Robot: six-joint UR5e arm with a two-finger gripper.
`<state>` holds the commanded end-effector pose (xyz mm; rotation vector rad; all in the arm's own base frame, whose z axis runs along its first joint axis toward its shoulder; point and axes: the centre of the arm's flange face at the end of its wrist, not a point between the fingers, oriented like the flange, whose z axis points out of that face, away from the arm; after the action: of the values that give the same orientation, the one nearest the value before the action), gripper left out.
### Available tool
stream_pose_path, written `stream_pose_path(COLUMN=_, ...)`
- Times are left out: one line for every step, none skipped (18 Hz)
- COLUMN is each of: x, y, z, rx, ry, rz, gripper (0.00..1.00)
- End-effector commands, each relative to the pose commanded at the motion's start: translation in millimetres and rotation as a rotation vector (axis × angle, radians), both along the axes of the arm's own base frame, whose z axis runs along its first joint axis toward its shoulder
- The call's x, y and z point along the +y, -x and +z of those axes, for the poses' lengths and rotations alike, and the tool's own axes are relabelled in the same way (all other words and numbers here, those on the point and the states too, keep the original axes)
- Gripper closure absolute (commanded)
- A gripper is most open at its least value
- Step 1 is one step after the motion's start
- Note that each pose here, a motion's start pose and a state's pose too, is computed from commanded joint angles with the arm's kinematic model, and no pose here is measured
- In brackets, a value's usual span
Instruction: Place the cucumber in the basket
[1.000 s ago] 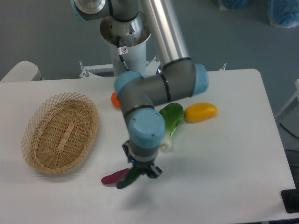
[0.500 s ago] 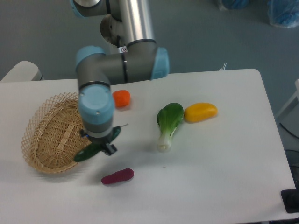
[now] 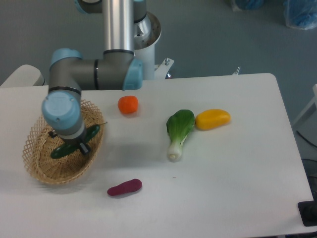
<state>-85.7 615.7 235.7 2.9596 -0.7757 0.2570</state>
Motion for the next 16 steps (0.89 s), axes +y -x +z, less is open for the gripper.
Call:
stream_pose_path(x=-0.5, y=-1.0, z=-0.8, rx=0.0, ry=0.003, rz=-0.003, gripper=0.52)
stream_pose_path(x=-3.3, y=-1.1, z=-4.7, rx=-0.004, ry=0.011, rz=-0.006, gripper=0.18)
stream_pose_path(x=-7.1, y=-2.6, z=-8.2, rx=-0.006, ry=0.017, rz=-0.008, gripper=0.0)
stream_pose_path(x=-7.6, y=-2.8, z=-9.8, rx=-0.004, ry=0.011, rz=-0.008, gripper=0.0)
stream_pose_path(x=-6.2, y=-2.1, z=-7.6, rx=0.004, ry=-0.004, rz=-0.005, gripper=0.0)
stream_pose_path(x=-4.5, y=-1.6, z=-4.5, rx=0.006, ry=-0.013, rz=-0.006, gripper=0.0)
stream_pose_path(x=-3.5, y=-1.2, z=-3.1, rx=0.007, ry=-0.018, rz=-0.008, gripper=0.0)
stream_pose_path(x=-0.7, y=0.0, z=-0.2, rx=0.011, ry=-0.024, rz=-0.01, gripper=0.0)
stream_pose_path(x=3.0, y=3.8, z=3.8, rx=0.018, ry=-0.034, rz=-0.011, gripper=0.0)
stream_pose_path(x=4.7, y=12.6, z=10.7, rx=0.033, ry=-0.043, rz=-0.002, gripper=0.0)
stream_pose_path(x=4.7, y=25.9, z=18.9, rx=0.049, ry=-0.053, rz=0.012, gripper=0.0)
stream_pose_path(x=3.5, y=42.2, z=24.5, rx=0.055, ry=-0.06, rz=0.03, gripper=0.0)
stream_pose_path(x=4.3, y=55.0, z=29.9, rx=0.059, ry=-0.073, rz=0.038, gripper=0.0)
stream_pose_path(x=6.0, y=65.3, z=36.6, rx=0.063, ry=-0.087, rz=0.042, gripper=0.0)
stream_pose_path(x=6.8, y=77.4, z=41.7, rx=0.068, ry=-0.097, rz=0.05, gripper=0.0)
stream_pose_path(x=6.0, y=92.0, z=47.1, rx=0.07, ry=-0.108, rz=0.061, gripper=0.0)
